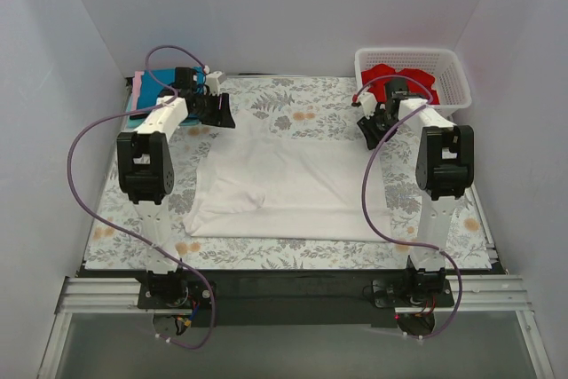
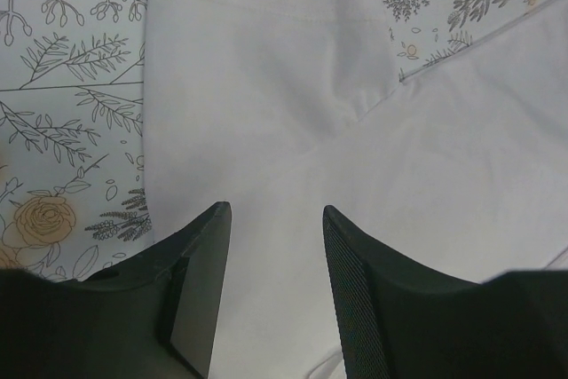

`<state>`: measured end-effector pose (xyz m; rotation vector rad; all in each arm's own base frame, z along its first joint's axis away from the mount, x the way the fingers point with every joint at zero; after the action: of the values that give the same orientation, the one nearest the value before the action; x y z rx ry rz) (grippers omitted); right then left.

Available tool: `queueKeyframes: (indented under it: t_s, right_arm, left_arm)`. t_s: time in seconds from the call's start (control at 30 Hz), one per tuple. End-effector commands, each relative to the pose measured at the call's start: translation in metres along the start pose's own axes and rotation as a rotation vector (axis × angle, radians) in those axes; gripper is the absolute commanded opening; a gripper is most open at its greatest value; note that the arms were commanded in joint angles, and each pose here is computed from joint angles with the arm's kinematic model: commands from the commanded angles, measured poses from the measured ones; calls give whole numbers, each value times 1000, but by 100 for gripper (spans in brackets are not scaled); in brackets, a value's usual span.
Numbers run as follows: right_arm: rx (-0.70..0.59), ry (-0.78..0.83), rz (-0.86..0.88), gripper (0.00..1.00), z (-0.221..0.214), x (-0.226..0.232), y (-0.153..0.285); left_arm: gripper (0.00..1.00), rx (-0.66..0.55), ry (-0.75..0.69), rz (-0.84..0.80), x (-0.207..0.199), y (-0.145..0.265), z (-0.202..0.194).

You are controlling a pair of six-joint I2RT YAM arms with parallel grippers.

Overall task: Fold and stack the t-shirts
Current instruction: Fold the tshirt

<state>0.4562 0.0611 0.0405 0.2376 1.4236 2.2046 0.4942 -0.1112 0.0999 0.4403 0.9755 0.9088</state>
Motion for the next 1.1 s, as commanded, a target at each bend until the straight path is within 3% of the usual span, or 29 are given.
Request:
queueKeyframes:
  t_s: [0.0, 0.23, 0.47, 0.77, 0.93, 1.07]
  right_arm:
    - [-20, 44, -28, 51, 5, -13, -3]
    - [-17, 44, 9, 40, -1, -6, -13]
    - [-4, 58, 19, 25, -7, -1, -14]
    - [1, 59, 34, 13, -10, 4, -16]
    - [3, 59, 26, 1, -9, 2, -14]
    - [-4, 64, 16, 1, -6, 0, -9]
  left_arm:
    - [45, -57, -12, 0, -5, 2, 22]
    - [50, -71, -25, 89, 15, -27, 38]
    - [49, -43, -76, 164, 29, -61, 36]
    - [48, -16, -109, 215, 42, -102, 30]
    - [37, -19, -115, 208, 38, -111, 32]
    - [24, -32, -125, 211, 36, -108, 37]
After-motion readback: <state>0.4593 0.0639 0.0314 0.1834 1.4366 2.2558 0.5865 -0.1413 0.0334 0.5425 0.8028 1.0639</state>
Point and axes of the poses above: each gripper's point midway between its finger pads, its own y axis back along the fingers, its own x axis along the line the jaws close on, z = x × y, the point moved 1 cm from there along y, back along the fingers, and after that the axes turned 15 degrees about y, right-handed, at the moved point
